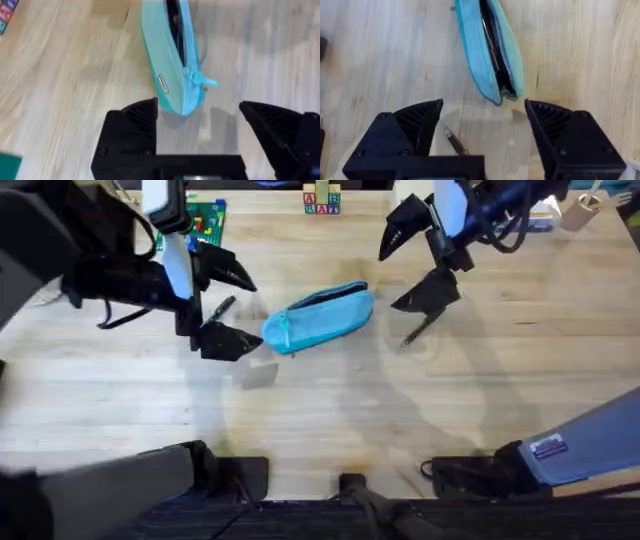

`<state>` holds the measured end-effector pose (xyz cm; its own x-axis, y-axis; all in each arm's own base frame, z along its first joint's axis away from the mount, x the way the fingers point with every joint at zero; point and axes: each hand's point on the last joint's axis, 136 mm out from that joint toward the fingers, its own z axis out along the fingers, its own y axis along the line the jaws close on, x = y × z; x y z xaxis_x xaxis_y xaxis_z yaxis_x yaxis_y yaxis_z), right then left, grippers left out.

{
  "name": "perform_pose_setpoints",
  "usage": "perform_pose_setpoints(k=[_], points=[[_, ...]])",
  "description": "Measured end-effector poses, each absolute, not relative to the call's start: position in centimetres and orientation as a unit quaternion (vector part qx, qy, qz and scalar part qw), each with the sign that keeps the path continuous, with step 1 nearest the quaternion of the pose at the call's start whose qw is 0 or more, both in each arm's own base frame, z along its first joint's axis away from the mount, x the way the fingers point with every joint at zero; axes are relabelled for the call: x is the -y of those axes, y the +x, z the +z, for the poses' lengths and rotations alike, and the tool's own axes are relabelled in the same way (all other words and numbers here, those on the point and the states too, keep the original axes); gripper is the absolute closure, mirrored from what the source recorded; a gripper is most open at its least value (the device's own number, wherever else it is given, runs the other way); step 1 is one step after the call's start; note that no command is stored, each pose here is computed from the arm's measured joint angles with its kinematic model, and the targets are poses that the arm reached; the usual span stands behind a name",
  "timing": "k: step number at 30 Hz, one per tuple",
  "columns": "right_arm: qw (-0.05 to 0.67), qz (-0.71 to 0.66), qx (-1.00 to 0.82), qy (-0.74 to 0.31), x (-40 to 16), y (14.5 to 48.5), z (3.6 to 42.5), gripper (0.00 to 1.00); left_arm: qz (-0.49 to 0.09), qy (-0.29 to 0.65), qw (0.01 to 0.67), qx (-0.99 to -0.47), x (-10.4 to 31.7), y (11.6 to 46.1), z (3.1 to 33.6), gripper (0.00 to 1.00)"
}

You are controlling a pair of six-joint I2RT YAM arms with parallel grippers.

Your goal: Unzip the bag, pick up the pens from the table one at a time and place them inside, then zip the bag closed.

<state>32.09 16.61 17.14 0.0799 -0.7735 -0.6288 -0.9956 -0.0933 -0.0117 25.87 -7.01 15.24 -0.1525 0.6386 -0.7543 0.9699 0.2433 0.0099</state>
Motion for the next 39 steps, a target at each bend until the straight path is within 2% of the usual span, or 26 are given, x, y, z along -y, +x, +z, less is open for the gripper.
perform_pose_setpoints(k=[6, 7, 9, 18, 27, 32, 34, 39], points=[[0.229, 0.243, -0.633, -0.698, -16.6, 32.1, 17.1, 0.005, -0.198, 0.512, 0.308, -0.777, 5.7, 25.4, 16.6, 0.004], [0.229, 0.243, -0.633, -0.698, -16.6, 32.1, 17.1, 0.005, -0.179, 0.482, 0.306, -0.801, 5.2, 25.0, 17.4, 0.004], [0.229, 0.243, -0.633, -0.698, -16.6, 32.1, 17.1, 0.005, -0.168, 0.466, 0.309, -0.812, 5.0, 24.8, 18.1, 0.004], [0.229, 0.242, -0.633, -0.699, -16.6, 32.1, 17.1, 0.005, -0.101, 0.408, 0.355, -0.835, 4.4, 22.9, 21.9, 0.006], [0.229, 0.242, -0.633, -0.699, -16.6, 32.1, 17.1, 0.005, -0.103, 0.398, 0.353, -0.840, 4.4, 22.7, 21.9, 0.006], [0.231, 0.241, -0.632, -0.699, -16.6, 32.2, 17.1, 0.715, -0.103, 0.398, 0.353, -0.841, 4.4, 22.7, 21.9, 0.005], [0.234, 0.239, -0.632, -0.699, -16.7, 32.4, 17.2, 0.940, -0.103, 0.398, 0.353, -0.841, 4.4, 22.7, 21.9, 0.005], [0.246, 0.229, -0.627, -0.702, -16.8, 33.0, 17.2, 0.970, -0.103, 0.398, 0.353, -0.840, 4.4, 22.7, 21.9, 0.005]])
